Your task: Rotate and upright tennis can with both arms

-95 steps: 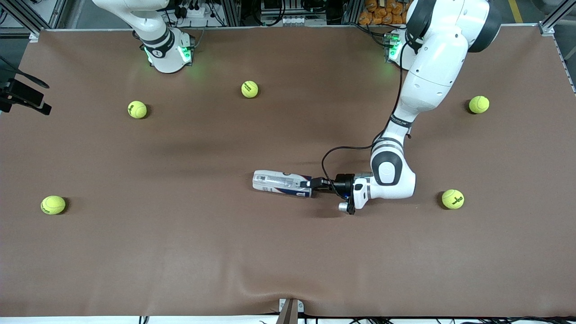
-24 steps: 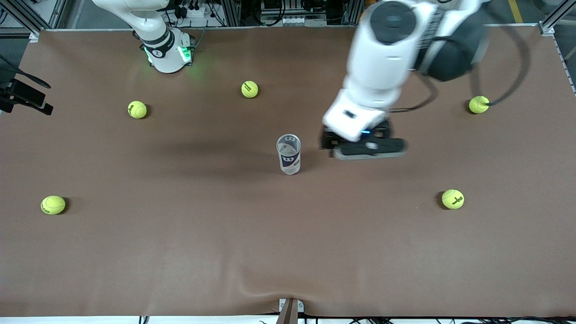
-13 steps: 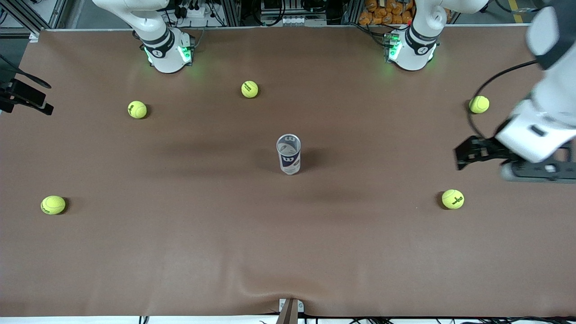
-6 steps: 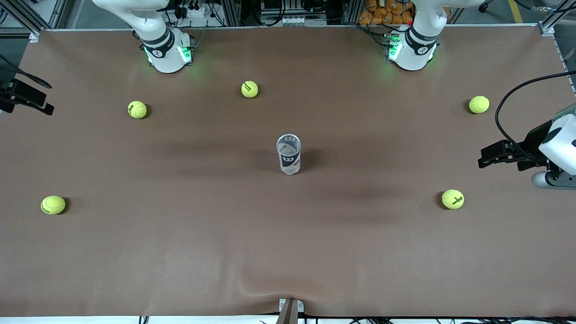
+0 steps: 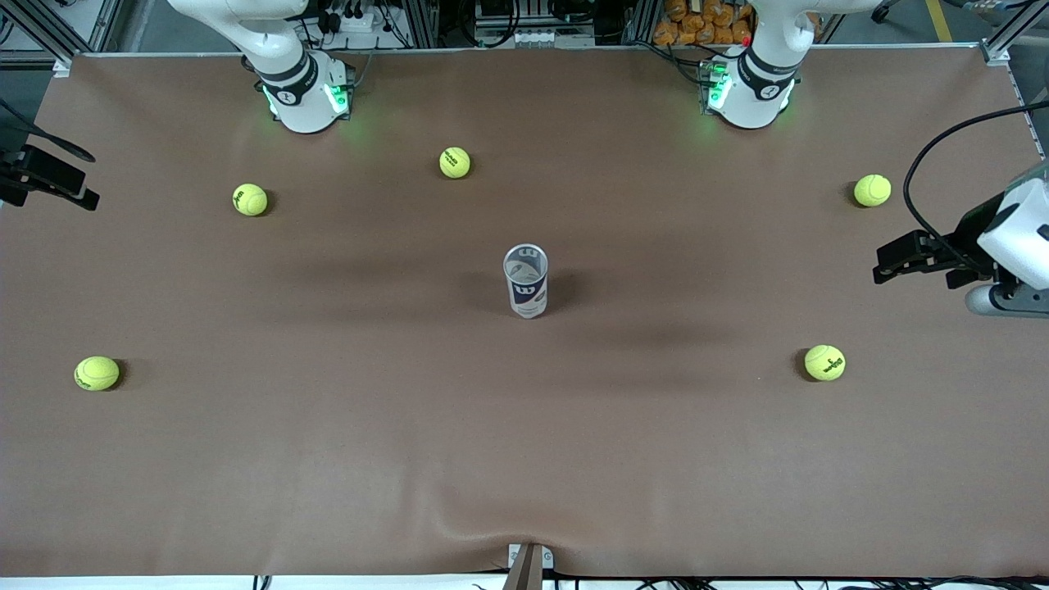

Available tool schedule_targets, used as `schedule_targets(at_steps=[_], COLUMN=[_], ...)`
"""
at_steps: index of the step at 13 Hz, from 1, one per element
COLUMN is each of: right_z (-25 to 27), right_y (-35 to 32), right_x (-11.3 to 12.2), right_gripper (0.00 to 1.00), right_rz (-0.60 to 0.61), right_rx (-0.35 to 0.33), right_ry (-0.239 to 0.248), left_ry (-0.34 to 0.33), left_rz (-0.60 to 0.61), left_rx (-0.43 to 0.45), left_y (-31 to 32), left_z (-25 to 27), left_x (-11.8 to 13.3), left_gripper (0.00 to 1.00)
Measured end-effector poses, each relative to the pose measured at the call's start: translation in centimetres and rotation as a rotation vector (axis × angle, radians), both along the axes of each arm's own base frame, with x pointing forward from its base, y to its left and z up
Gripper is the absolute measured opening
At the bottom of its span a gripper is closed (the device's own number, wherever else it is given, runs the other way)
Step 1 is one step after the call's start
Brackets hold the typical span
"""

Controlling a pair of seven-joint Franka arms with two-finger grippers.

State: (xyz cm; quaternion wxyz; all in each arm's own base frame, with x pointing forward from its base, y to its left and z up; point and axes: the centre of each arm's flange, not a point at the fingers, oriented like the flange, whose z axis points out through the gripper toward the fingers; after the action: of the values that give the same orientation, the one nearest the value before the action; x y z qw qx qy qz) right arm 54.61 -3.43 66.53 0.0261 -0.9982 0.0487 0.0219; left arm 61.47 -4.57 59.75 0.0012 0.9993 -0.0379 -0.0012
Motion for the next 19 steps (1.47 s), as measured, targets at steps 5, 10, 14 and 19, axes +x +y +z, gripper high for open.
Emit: schedule_targets(at_steps=[5, 10, 14, 19], right_z=[0.0, 0.0, 0.0, 0.0], right_y=[0.0, 0.0, 0.0, 0.0], right_x=[0.0, 0.0, 0.0, 0.0], right_gripper=[1.00, 1.00, 1.00, 1.00], right_rz=[0.000, 0.000, 0.000, 0.000], right_rx=[0.000, 0.000, 0.000, 0.000], right_ry=[0.000, 0.000, 0.000, 0.001], left_ry=[-0.038, -0.085, -0.086, -0.076], left_rz=[-0.011, 0.005, 0.018, 0.025], left_rx=[0.011, 0.013, 0.013, 0.012], left_y=[0.0, 1.0, 1.7, 2.0], left_z=[-0.7, 3.1, 3.9, 3.4], left_x=[-2.1, -4.8, -6.8, -6.8], left_gripper=[1.00, 1.00, 1.00, 1.00])
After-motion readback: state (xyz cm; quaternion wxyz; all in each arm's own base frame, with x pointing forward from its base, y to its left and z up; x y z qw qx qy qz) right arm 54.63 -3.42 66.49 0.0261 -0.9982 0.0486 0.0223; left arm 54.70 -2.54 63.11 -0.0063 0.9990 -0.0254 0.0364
